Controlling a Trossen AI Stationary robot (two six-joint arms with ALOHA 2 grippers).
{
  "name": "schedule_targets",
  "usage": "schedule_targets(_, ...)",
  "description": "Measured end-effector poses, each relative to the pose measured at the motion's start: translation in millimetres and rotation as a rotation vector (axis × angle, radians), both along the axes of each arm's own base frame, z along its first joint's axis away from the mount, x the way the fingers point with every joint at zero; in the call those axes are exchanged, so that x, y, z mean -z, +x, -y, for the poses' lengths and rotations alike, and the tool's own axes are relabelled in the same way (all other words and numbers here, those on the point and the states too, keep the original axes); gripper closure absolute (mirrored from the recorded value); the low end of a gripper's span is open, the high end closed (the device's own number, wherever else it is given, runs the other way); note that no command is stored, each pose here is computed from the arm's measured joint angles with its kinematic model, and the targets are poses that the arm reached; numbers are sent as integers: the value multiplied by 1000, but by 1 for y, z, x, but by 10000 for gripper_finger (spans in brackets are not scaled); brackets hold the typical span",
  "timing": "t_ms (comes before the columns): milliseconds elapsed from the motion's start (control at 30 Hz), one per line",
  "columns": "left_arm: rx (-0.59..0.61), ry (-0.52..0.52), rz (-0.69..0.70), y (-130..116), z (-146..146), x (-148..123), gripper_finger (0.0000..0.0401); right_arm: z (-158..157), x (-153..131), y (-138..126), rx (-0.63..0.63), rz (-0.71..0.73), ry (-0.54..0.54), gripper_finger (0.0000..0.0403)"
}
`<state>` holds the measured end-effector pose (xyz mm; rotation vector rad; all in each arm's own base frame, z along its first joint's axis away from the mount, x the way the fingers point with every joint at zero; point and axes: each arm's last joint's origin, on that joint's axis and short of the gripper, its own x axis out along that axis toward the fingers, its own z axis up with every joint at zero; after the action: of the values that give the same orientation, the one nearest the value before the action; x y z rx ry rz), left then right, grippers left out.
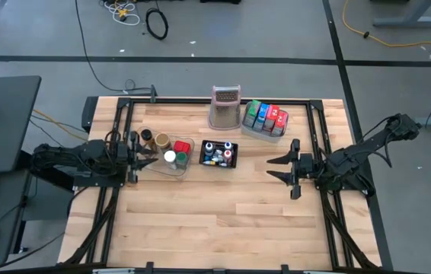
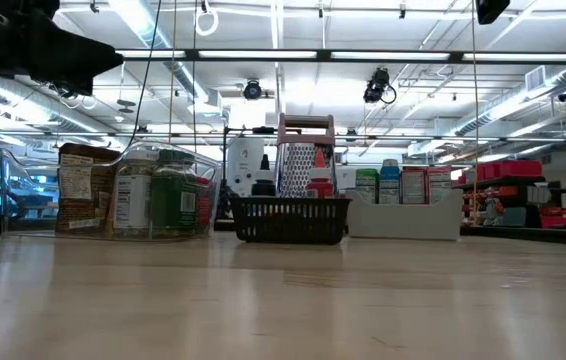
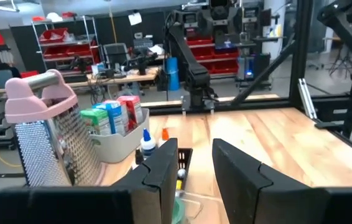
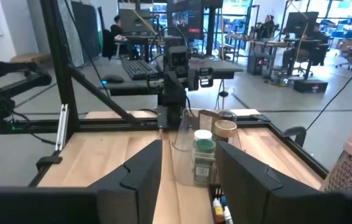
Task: Pick & Place Kitchen Items
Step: Return to Home Position
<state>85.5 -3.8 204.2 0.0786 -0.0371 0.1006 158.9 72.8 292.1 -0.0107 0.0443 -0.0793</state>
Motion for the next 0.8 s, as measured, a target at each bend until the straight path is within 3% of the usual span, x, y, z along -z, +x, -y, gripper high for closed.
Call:
schedule_targets(300, 1, -1, -8, 8, 1, 23, 291, -1, -2, 0, -20, 17, 16, 243)
schedule_targets(800, 80, -13, 20, 12, 4, 32, 291, -1, -1, 0, -21, 11, 15, 243)
